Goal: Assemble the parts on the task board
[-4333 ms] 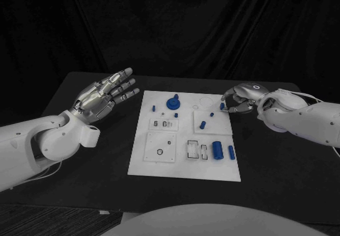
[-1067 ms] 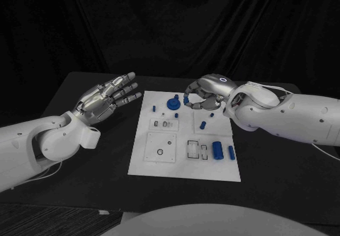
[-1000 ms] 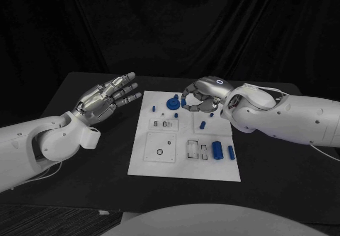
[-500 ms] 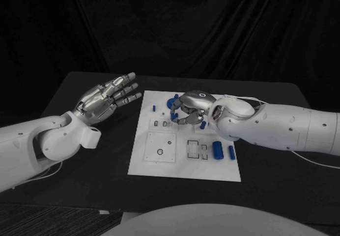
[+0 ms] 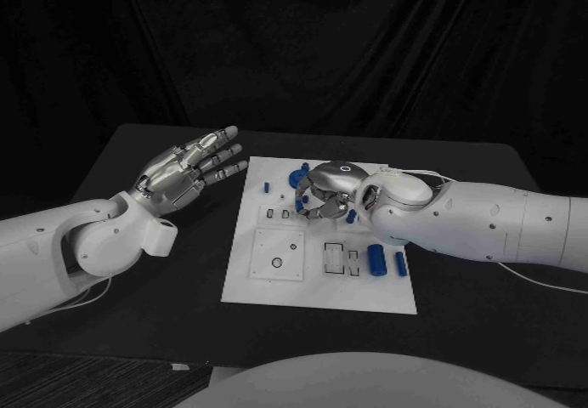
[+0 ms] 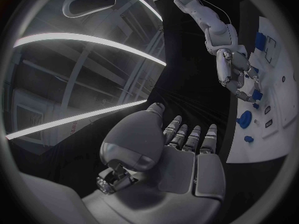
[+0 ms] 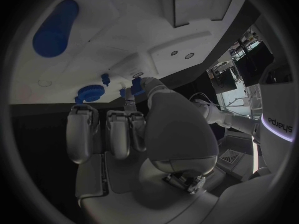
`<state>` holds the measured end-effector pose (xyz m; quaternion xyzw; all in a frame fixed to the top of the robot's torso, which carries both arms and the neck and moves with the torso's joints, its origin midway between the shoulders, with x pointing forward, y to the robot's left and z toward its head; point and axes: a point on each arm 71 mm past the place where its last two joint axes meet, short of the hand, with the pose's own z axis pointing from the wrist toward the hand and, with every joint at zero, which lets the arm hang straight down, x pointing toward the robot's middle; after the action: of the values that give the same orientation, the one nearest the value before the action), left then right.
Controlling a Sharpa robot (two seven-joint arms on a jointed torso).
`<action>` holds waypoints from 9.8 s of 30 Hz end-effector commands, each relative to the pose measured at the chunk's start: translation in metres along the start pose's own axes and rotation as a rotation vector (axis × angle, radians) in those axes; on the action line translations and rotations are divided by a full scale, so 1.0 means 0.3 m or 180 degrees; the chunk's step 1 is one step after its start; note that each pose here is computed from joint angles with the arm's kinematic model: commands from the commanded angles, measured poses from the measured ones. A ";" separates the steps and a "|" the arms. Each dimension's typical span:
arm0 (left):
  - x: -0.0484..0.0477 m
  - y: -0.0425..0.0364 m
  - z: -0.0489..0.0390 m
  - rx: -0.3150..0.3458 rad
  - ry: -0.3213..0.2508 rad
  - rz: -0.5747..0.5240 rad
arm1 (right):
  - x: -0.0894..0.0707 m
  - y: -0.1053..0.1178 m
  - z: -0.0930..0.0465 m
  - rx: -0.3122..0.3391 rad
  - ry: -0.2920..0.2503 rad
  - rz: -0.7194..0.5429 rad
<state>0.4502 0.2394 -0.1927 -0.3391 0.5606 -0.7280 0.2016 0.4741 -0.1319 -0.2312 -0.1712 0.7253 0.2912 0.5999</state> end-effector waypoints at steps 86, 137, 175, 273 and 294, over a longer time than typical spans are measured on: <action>0.001 0.028 -0.003 -0.0086 0.0044 -0.0062 | 0.021 -0.013 0.016 0.0252 -0.0027 -0.0118; -0.010 -0.197 0.342 -0.2584 0.1224 0.5310 | -0.374 -0.112 -0.240 0.0455 -0.1119 0.0454; 0.137 0.003 0.580 -0.4107 0.0984 0.4041 | -0.342 -0.117 -0.203 0.0587 -0.0810 0.0560; 0.107 0.193 0.579 -0.4184 0.0861 0.3955 | -0.296 -0.139 -0.203 0.0675 -0.0631 0.0577; 0.109 0.203 0.580 -0.4139 0.0858 0.3933 | -0.292 -0.144 -0.200 0.0710 -0.0584 0.0581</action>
<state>0.5485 0.0839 -0.2168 0.0608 0.9627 -0.0526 0.2583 0.4729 -0.2108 -0.1468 -0.0155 0.7015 0.2847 0.6532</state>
